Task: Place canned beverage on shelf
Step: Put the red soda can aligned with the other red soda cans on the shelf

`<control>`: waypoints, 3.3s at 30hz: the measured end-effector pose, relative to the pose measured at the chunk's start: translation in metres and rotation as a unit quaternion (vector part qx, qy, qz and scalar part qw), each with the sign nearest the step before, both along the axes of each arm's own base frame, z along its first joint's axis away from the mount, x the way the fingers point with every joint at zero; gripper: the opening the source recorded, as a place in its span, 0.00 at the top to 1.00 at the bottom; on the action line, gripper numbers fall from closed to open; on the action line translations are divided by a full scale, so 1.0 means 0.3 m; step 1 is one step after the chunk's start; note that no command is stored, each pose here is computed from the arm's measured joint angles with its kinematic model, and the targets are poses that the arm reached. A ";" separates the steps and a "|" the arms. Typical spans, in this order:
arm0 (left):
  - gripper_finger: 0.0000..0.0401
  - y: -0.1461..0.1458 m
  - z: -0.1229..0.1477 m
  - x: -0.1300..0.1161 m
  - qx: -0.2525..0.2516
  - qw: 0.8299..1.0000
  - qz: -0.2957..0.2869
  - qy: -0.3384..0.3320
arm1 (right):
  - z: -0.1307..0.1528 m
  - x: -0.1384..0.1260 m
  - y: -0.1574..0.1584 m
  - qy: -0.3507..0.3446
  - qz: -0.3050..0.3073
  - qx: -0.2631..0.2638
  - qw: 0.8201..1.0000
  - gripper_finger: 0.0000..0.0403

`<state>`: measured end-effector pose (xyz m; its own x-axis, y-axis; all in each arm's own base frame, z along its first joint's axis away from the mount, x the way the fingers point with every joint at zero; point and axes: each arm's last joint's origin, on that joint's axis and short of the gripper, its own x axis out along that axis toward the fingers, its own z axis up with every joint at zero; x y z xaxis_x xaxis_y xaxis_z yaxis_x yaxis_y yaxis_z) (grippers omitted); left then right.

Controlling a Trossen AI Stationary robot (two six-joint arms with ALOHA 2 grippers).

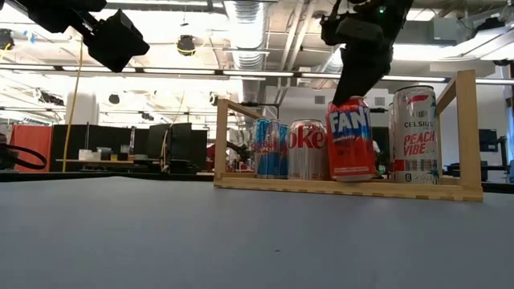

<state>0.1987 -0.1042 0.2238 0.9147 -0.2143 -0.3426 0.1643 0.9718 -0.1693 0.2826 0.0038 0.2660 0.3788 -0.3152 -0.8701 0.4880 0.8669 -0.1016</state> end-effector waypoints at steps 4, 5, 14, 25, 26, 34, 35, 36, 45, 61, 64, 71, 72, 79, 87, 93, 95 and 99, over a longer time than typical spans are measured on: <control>0.31 0.000 0.000 0.000 0.000 1.000 0.000 0.000 | 0.011 -0.009 0.000 -0.006 0.003 -0.003 1.000 0.58; 0.31 0.000 0.000 0.000 0.000 1.000 0.000 0.000 | 0.017 -0.015 -0.001 -0.010 0.000 -0.002 1.000 0.58; 0.31 0.000 0.000 0.000 0.001 1.000 0.000 0.000 | 0.021 -0.061 -0.018 -0.027 -0.035 -0.019 0.999 0.58; 0.31 0.001 0.000 0.000 0.001 1.000 0.002 -0.001 | -0.032 -0.057 -0.021 -0.049 -0.051 -0.027 0.997 0.58; 0.31 0.001 0.000 0.000 0.001 1.000 0.003 -0.001 | -0.032 -0.057 -0.022 -0.050 -0.052 -0.030 0.997 0.58; 0.31 0.001 0.000 0.000 0.001 1.000 0.003 -0.001 | -0.025 -0.062 -0.051 -0.053 -0.070 -0.036 0.995 0.58; 0.31 0.001 0.000 0.000 0.001 1.000 0.003 -0.001 | -0.025 -0.063 -0.054 -0.053 -0.072 -0.036 0.995 0.58; 0.31 0.001 0.000 0.000 0.001 1.000 0.003 -0.001 | -0.025 -0.063 -0.058 -0.052 -0.074 -0.036 0.995 0.58; 0.31 0.001 0.000 0.000 0.001 1.000 0.004 -0.001 | -0.076 -0.092 -0.063 -0.076 -0.080 -0.032 0.993 0.58; 0.31 0.003 0.004 0.002 0.009 1.000 0.018 -0.009 | -0.091 -0.122 -0.072 -0.105 -0.099 -0.014 0.989 0.53; 0.31 0.004 0.003 0.002 0.010 1.000 0.018 -0.009 | -0.093 -0.116 -0.075 -0.106 -0.102 -0.015 0.989 0.54; 0.31 0.004 0.002 0.002 0.011 1.000 0.018 -0.007 | -0.092 -0.118 -0.087 -0.108 -0.110 -0.010 0.988 0.49; 0.31 0.004 0.002 0.002 0.011 1.000 0.018 -0.007 | -0.092 -0.118 -0.088 -0.107 -0.110 -0.011 0.988 0.48; 0.31 0.004 0.002 0.002 0.011 1.000 0.018 -0.007 | -0.096 -0.123 -0.085 -0.095 -0.105 -0.013 0.990 0.45; 0.31 0.004 0.002 0.002 0.011 1.000 0.017 -0.007 | -0.096 -0.120 -0.085 -0.095 -0.096 -0.016 0.991 0.35; 0.31 0.004 0.002 0.001 0.011 1.000 0.018 -0.007 | -0.095 -0.120 -0.083 -0.094 -0.093 -0.003 0.991 0.31; 0.31 0.004 0.002 0.001 0.011 1.000 0.018 -0.007 | -0.083 -0.115 -0.081 -0.099 -0.090 0.004 0.991 0.31; 0.31 0.004 0.002 0.002 0.011 1.000 0.018 -0.007 | -0.051 -0.103 -0.082 -0.113 -0.084 0.004 0.990 0.31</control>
